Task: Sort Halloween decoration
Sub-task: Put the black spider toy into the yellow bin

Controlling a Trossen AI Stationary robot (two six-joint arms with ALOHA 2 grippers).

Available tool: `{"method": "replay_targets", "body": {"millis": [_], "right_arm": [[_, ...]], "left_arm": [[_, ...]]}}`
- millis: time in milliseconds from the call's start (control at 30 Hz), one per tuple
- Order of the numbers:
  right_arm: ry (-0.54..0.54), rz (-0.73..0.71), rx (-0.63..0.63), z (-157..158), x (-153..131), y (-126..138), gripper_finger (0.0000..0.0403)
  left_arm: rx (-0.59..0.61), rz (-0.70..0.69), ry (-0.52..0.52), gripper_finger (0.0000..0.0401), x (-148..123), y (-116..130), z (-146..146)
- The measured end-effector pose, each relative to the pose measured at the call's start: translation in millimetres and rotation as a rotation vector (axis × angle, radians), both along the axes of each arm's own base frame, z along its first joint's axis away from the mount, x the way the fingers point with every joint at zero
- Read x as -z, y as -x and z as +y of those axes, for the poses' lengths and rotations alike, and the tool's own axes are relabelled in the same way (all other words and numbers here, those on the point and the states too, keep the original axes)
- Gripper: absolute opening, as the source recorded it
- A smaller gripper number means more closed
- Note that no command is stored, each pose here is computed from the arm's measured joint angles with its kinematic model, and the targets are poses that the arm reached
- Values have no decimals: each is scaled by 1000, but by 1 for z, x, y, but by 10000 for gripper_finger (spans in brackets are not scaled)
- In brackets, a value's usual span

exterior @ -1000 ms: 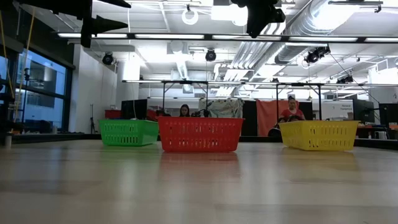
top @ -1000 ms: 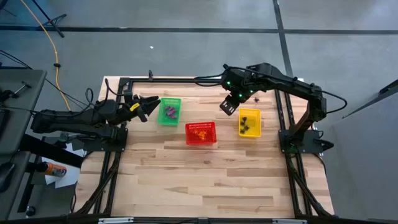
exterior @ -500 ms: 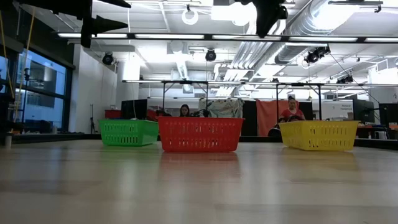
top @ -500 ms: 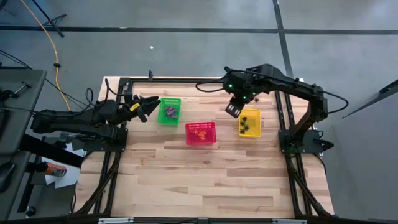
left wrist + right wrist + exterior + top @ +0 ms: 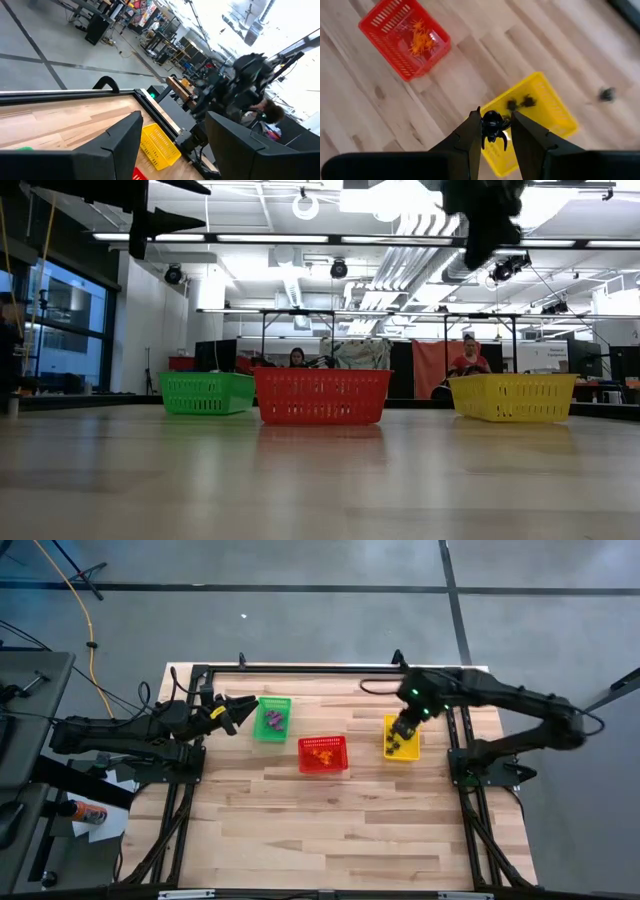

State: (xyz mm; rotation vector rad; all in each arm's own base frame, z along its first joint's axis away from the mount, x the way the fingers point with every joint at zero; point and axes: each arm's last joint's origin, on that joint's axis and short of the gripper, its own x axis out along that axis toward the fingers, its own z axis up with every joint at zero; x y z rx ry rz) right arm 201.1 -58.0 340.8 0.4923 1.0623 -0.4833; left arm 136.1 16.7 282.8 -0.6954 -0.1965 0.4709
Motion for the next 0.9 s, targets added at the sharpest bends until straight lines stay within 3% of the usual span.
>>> {"method": "replay_targets", "body": {"millis": [200,400,633,900], "right_arm": [[-48,-128,33,10,48,30,92],[-22,-65,-38,12,70,39,92],[-7,43,-145,6,80,20,92],[-11,250,-321,-1,114,-5,92]], "left_arm": [[0,1,0,207,0,0,0],[0,13,0,207,1,0,0],[-1,35,1,207,3,0,0],[0,36,1,207,3,0,0]]}}
